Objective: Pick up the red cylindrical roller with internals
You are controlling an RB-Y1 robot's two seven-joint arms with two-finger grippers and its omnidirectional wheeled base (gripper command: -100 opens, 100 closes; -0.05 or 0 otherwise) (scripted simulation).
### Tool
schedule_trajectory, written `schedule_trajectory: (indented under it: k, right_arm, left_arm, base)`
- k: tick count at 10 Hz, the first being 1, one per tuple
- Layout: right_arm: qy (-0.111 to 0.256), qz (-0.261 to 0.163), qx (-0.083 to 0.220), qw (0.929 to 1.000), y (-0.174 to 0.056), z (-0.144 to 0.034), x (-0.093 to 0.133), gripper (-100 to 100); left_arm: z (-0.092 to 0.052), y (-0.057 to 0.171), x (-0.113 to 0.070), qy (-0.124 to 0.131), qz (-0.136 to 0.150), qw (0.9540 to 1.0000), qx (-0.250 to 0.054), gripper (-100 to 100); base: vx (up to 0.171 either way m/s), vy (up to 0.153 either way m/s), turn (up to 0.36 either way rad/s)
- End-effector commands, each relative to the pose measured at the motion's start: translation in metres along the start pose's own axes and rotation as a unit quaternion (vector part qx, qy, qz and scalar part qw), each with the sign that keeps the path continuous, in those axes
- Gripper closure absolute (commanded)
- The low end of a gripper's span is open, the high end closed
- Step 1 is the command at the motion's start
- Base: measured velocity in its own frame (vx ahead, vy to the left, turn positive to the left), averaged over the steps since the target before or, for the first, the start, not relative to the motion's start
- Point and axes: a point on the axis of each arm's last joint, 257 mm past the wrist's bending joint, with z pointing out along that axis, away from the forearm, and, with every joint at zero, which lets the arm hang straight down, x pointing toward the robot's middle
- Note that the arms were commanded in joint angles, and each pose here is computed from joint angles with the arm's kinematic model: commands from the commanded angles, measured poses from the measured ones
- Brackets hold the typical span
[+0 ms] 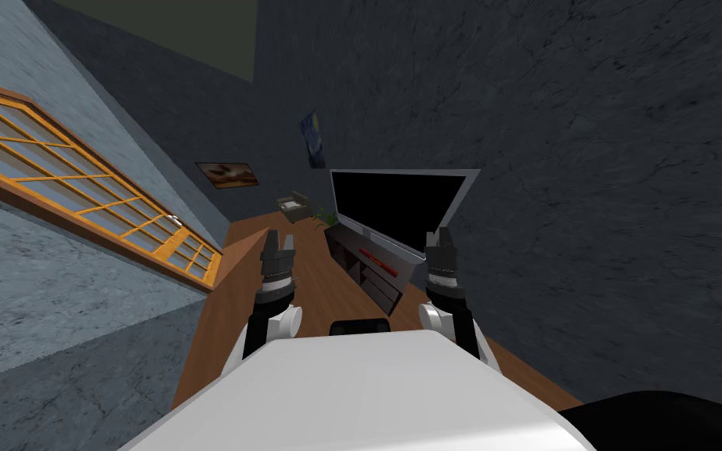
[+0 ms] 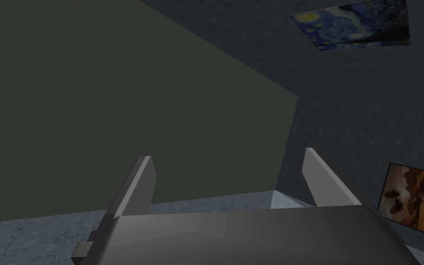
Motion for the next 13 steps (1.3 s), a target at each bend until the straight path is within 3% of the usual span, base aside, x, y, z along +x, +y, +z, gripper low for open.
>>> schedule_trajectory:
  k: [1, 7, 10, 12, 13]
  right_arm:
    - [0.02, 0.001, 0.001, 0.9998, 0.0, -0.001, 0.008, -100]
    - [0.117, 0.015, 0.023, 0.9928, -0.001, -0.015, 0.057, -100]
    - [0.174, 0.013, 0.051, 0.9833, -0.01, -0.031, 0.086, -100]
    - [0.215, 0.003, 0.079, 0.9734, -0.024, -0.047, 0.105, -100]
    - [0.22, 0.002, 0.079, 0.9724, -0.024, -0.048, 0.106, -100]
  left_arm:
    - [0.0, 0.0, 0.0, 0.0, 0.0, 1.0, 0.0, 0]
    - [0.0, 0.0, 0.0, 0.0, 0.0, 1.0, 0.0, 0]
    - [0.0, 0.0, 0.0, 0.0, 0.0, 1.0, 0.0, 0]
    - [0.0, 0.0, 0.0, 0.0, 0.0, 1.0, 0.0, 0]
    - [0.0, 0.0, 0.0, 0.0, 0.0, 1.0, 0.0, 0]
  base:
    - [-0.018, 0.036, 0.009]
    - [-0.07, 0.106, 0.027]
    - [0.005, 0.09, 0.077]
    - [0.06, 0.067, 0.143]
    - [0.049, 0.034, 0.049]
